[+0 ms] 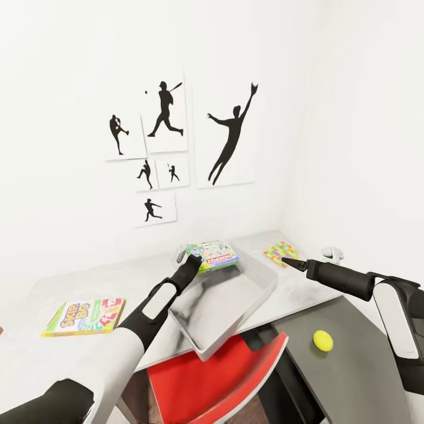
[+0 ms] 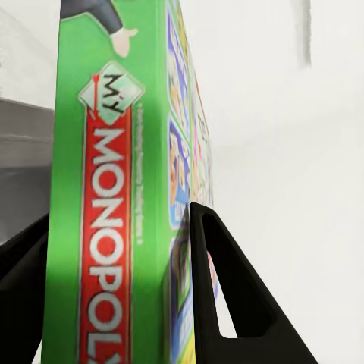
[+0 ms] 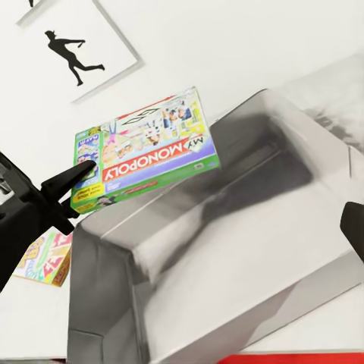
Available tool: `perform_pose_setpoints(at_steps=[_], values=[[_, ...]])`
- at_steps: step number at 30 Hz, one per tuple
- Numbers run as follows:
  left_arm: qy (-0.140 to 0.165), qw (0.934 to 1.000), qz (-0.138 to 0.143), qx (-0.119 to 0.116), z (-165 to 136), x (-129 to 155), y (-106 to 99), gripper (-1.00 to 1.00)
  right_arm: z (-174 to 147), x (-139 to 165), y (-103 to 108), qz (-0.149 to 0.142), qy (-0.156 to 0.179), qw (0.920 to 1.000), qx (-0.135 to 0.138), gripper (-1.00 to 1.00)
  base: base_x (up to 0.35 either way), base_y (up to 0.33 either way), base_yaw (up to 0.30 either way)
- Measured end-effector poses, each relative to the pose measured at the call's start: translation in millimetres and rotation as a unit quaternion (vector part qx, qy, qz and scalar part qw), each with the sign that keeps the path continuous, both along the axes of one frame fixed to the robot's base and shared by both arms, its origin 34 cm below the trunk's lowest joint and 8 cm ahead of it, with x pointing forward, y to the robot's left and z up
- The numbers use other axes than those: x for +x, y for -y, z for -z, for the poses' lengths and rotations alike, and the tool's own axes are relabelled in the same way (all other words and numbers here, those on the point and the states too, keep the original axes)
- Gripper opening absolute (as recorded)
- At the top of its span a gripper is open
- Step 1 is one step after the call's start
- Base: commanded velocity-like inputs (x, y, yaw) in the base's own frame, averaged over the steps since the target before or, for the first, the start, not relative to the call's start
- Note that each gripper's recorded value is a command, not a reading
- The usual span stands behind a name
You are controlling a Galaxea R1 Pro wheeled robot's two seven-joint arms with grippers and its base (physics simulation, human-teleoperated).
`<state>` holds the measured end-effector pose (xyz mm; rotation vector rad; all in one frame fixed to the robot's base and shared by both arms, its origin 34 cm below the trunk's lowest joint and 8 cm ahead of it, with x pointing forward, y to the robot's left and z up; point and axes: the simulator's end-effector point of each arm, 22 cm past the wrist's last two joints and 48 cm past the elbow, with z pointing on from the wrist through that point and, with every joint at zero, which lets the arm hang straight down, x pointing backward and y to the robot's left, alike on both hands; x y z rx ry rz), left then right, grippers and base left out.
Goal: Put all the toys in the child's room - the three board games (two on the bed and one on the table), the two jigsaw puzzles on the table, and the tennis ball on the table - inside the toy box on the table in the child's room.
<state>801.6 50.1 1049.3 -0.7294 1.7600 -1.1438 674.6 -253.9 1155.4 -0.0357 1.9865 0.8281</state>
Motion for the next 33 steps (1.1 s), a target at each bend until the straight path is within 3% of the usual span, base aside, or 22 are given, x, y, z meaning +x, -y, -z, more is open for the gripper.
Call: perform_pose_setpoints(at_steps=[10, 18, 27, 33], values=[[-0.009, 0.9999, 0.002, -0.006, 9.7, 0.4, 2.1, -1.00, 9.3, 2.4, 0.4, 0.000, -0.008, 1.0000, 0.000, 1.00, 0.000, 0.000, 0.000], [-0.011, 0.9996, 0.019, -0.019, 6.2, -1.0, 20.0, -1.00, 14.7, 3.9, 0.9, 0.001, -0.013, 0.9999, 0.001, 1.00, 0.000, 0.000, 0.000], [-0.012, 0.9994, 0.023, -0.024, 4.0, -0.7, 24.5, -1.00, 16.2, 4.2, 0.6, 0.001, -0.014, 0.9999, 0.001, 1.00, 0.000, 0.000, 0.000], [-0.020, 0.9986, 0.018, -0.046, 4.2, -0.1, 24.2, -1.00, 17.7, 4.4, 0.3, 0.001, -0.016, 0.9999, 0.000, 1.00, 0.000, 0.000, 0.000]])
